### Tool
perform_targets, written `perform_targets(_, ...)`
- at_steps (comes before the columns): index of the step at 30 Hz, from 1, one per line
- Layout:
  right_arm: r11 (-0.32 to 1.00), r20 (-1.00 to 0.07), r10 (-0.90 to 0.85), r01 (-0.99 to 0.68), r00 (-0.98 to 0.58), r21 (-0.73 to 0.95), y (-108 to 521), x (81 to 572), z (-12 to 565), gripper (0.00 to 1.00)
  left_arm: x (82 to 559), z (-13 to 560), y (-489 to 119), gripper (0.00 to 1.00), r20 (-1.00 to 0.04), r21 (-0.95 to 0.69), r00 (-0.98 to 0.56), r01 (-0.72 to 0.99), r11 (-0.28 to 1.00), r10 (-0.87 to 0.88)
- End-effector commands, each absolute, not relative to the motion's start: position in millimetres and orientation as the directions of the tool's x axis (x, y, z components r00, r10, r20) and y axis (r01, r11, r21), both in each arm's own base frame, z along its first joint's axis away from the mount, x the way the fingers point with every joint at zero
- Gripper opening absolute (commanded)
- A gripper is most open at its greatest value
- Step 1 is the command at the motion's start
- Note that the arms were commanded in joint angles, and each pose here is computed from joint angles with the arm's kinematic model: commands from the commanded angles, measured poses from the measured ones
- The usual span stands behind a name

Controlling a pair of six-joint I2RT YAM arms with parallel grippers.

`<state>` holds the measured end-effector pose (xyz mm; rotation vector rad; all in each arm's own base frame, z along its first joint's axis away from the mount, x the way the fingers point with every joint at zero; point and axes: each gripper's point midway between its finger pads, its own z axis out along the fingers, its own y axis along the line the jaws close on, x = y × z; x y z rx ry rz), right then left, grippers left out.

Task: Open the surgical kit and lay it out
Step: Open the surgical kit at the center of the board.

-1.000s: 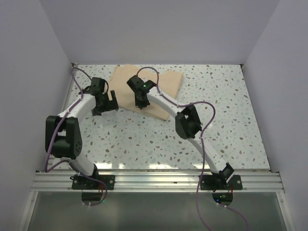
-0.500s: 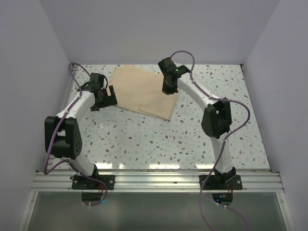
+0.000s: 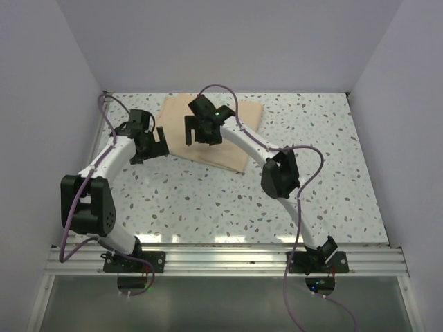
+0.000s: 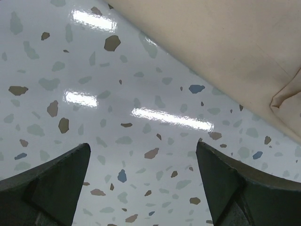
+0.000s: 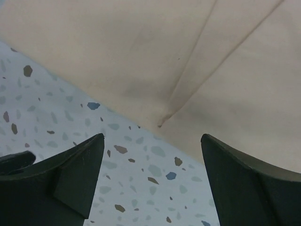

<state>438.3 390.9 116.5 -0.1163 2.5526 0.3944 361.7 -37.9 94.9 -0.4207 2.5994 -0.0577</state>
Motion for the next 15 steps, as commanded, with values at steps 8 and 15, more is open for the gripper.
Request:
perform_targets(8,0.982,-0.456,-0.024,-0.106,-0.89,0.154,392,437,38,0.84,332,115,-34,0.99,-0.501,-0.122,-0.812,-0.278,0.953,-0.3)
perform_targets(15,0.993,-0.361,-0.12,-0.114,-0.925,-0.039,365,412,-15,0.44,320,106,-29,0.99,-0.495,-0.093,-0.823,-0.267,0.959,-0.277)
